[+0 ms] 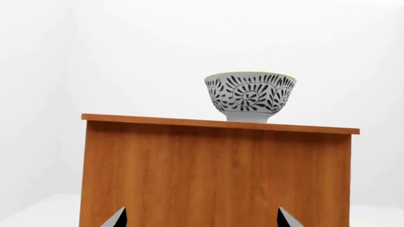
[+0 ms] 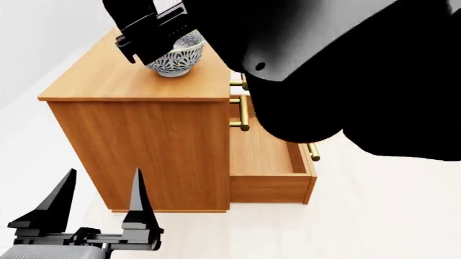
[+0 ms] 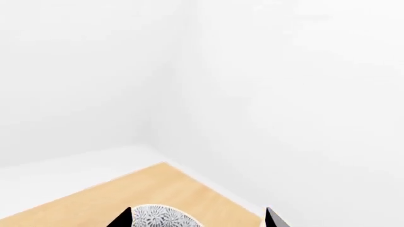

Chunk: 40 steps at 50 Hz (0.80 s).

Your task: Put the bowl on top of the cabinet.

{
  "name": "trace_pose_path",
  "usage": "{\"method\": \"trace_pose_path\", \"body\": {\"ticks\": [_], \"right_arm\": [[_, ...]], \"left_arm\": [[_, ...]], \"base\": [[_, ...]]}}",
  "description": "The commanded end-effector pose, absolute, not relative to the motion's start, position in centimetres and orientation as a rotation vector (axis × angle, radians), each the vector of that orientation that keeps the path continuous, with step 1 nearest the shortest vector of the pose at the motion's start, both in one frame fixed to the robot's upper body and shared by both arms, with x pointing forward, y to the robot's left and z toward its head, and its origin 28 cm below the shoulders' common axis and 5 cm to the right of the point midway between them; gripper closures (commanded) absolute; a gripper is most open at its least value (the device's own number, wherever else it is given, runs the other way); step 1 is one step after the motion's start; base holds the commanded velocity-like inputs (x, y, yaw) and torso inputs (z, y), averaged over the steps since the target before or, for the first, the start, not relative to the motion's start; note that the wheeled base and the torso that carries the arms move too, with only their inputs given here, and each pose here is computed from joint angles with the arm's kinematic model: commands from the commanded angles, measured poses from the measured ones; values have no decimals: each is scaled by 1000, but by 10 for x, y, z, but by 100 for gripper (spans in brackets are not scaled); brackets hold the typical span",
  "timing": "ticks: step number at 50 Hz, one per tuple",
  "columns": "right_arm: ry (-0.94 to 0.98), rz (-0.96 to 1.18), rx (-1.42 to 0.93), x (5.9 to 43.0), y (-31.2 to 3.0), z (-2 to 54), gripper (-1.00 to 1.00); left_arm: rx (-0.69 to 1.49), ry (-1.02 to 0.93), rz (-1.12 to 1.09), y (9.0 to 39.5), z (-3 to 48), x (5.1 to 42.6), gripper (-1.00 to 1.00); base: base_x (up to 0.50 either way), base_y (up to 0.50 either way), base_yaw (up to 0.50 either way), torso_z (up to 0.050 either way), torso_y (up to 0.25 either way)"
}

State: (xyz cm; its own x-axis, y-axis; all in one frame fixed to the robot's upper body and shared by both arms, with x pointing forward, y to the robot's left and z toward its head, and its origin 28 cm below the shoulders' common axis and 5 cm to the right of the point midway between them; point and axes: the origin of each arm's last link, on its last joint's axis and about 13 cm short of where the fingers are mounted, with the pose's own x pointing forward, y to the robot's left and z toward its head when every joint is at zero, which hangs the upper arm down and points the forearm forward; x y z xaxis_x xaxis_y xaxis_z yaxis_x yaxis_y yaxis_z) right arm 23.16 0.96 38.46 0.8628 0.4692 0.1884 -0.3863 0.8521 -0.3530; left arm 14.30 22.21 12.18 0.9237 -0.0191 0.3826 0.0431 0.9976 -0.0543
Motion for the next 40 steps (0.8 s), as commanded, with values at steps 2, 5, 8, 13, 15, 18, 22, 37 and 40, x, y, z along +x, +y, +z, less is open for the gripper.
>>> {"method": "trace_pose_path", "body": {"ticks": [2, 5, 8, 13, 15, 18, 22, 37, 40], "right_arm": [[-309, 374, -259, 226, -20, 365, -100], [-315, 357, -253, 222, -26, 363, -100], [-340, 306, -256, 217, -36, 361, -100], [-359, 263, -261, 206, -51, 358, -100], [-361, 244, -262, 203, -56, 355, -100], [-361, 235, -253, 200, -62, 352, -100], [-374, 211, -264, 192, -69, 350, -100], [-393, 137, -242, 170, -90, 318, -100], [-393, 124, -239, 167, -92, 310, -100]], "left_arm": [[-56, -389, -36, 220, 121, 143, -100], [-56, -389, -35, 221, 121, 143, -100], [-54, -389, -35, 220, 121, 143, -100], [-53, -391, -32, 221, 122, 143, -100], [-52, -391, -32, 221, 122, 144, -100], [-50, -391, -32, 221, 122, 145, -100], [-49, -389, -31, 221, 123, 147, -100], [-45, -391, -32, 220, 121, 145, -100], [-45, -390, -34, 220, 121, 145, -100]], "base": [[0, 0, 0, 0, 0], [0, 0, 0, 0, 0], [0, 0, 0, 0, 0], [0, 0, 0, 0, 0], [0, 0, 0, 0, 0], [0, 0, 0, 0, 0], [0, 0, 0, 0, 0], [0, 0, 0, 0, 0], [0, 0, 0, 0, 0]]}}
